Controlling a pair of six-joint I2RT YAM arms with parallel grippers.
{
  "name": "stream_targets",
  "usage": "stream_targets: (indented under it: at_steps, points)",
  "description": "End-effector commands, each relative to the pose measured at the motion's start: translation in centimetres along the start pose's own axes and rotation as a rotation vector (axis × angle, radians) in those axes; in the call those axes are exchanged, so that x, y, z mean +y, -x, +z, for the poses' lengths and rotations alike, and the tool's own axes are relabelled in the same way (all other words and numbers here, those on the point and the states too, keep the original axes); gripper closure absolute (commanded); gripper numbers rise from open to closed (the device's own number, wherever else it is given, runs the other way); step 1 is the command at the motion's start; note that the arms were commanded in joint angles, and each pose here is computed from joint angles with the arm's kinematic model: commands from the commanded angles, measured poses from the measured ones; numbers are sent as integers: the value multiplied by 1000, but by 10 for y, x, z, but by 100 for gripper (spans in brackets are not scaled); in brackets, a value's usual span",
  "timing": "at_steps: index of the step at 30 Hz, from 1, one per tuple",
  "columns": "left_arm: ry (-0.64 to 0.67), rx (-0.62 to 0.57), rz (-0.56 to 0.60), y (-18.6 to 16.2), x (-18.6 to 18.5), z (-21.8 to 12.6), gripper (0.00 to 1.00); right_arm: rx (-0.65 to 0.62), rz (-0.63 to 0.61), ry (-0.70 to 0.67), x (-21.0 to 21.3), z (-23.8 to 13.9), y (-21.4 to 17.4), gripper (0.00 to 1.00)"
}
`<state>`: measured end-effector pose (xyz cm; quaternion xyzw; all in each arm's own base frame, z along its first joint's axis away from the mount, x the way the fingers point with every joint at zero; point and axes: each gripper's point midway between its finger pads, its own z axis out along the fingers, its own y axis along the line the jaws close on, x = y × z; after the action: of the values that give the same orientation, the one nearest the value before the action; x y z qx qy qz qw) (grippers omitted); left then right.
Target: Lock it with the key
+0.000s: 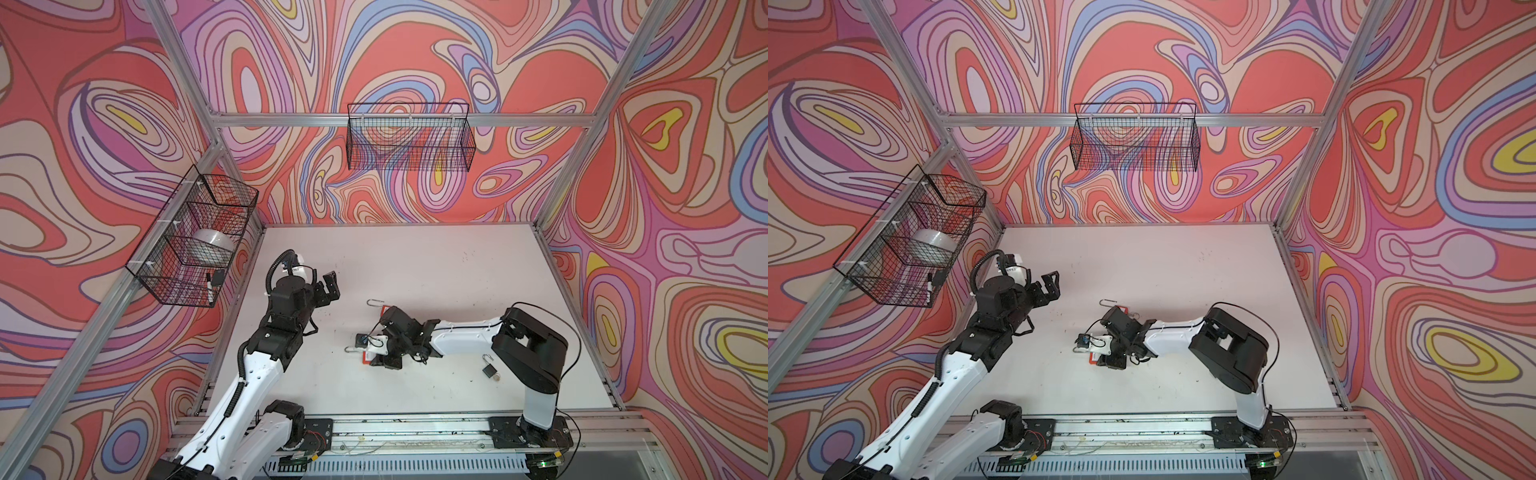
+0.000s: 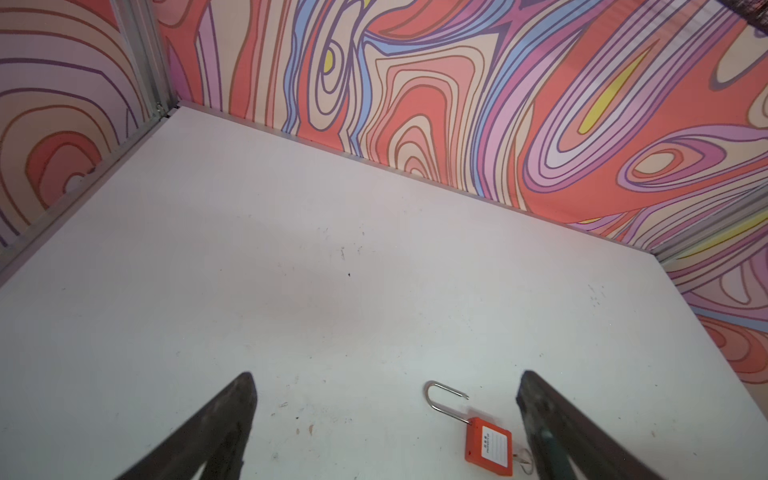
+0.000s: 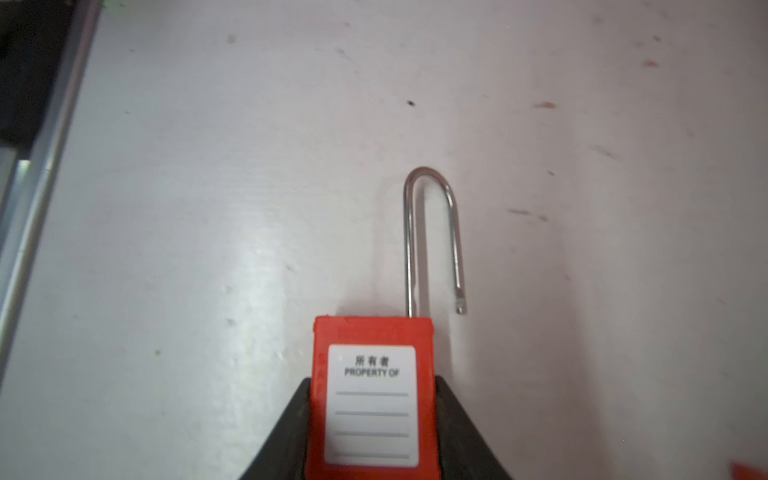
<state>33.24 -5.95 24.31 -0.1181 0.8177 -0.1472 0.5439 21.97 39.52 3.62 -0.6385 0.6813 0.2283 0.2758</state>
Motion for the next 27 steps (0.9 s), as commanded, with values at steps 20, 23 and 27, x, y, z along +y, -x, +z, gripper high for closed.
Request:
stream_targets:
  at_steps: [20, 23, 27]
  points:
    - [-566, 345, -293, -77, -102, 46, 26, -462, 391, -289, -122, -113, 44, 66]
    - [-604, 400, -301, -90, -113, 49, 28, -476, 388, -293, -123, -116, 48, 66]
    - [-662, 448, -319, -102, -129, 51, 32, -491, 373, -297, -125, -119, 53, 66]
